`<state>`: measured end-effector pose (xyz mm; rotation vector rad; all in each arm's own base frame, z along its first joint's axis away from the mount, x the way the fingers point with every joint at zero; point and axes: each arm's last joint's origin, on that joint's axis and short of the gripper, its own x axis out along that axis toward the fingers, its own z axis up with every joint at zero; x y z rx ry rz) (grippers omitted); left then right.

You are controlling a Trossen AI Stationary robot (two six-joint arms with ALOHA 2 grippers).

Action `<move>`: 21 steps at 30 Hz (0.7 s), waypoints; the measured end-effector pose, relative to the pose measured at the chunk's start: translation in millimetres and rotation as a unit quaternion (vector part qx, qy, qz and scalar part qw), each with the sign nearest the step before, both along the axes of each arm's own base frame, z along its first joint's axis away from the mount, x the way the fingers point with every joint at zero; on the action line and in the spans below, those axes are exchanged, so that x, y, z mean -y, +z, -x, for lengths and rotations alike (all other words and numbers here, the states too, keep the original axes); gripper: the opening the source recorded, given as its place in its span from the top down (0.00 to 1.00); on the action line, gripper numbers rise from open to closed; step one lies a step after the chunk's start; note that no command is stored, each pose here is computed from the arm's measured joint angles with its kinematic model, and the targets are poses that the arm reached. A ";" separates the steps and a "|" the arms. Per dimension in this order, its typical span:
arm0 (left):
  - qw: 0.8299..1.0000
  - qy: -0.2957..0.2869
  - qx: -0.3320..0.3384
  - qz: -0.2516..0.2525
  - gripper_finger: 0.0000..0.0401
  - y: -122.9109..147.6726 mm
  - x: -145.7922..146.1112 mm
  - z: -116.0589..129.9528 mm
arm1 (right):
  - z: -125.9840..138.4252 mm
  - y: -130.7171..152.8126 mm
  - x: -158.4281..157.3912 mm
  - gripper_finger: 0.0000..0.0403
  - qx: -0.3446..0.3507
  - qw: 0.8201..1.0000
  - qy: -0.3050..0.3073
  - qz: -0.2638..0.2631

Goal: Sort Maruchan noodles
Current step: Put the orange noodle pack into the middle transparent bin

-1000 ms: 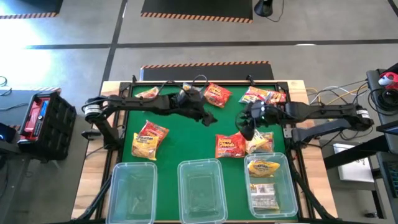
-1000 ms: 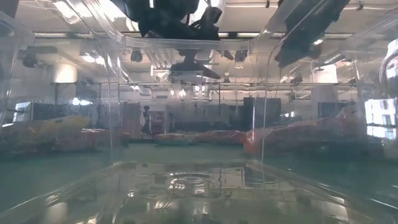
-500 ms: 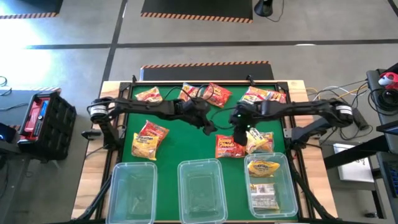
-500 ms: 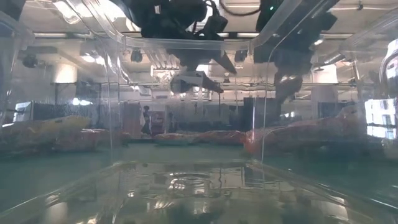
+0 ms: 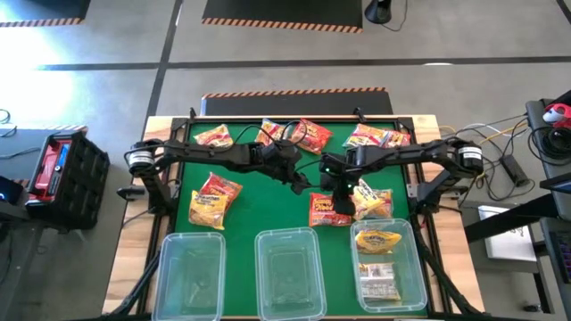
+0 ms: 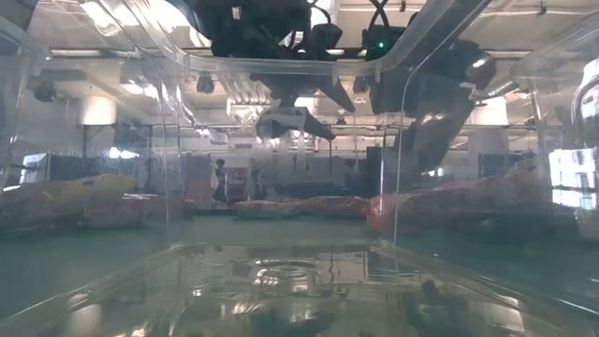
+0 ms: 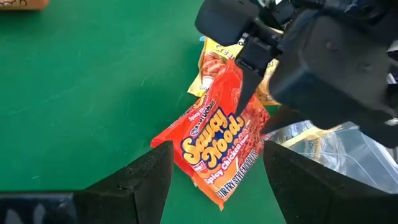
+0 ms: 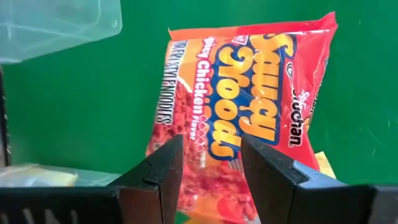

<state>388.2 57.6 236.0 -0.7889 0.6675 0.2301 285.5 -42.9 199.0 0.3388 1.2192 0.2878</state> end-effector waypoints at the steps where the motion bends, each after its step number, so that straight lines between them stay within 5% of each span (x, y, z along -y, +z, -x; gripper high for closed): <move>1: 1.000 0.001 -0.004 0.002 0.42 0.7 0.3 1.2 | -0.7 -1.4 0.1 0.63 0.001 1.000 0.004 -0.003; 11: 0.999 0.025 -0.035 -0.003 0.42 8.2 1.5 12.9 | -6.8 -16.7 6.4 0.63 -0.001 1.000 0.025 0.001; 21: 0.998 0.042 -0.038 0.012 0.42 8.4 3.9 13.1 | -7.6 -16.2 38.5 0.63 0.028 0.996 -0.020 0.077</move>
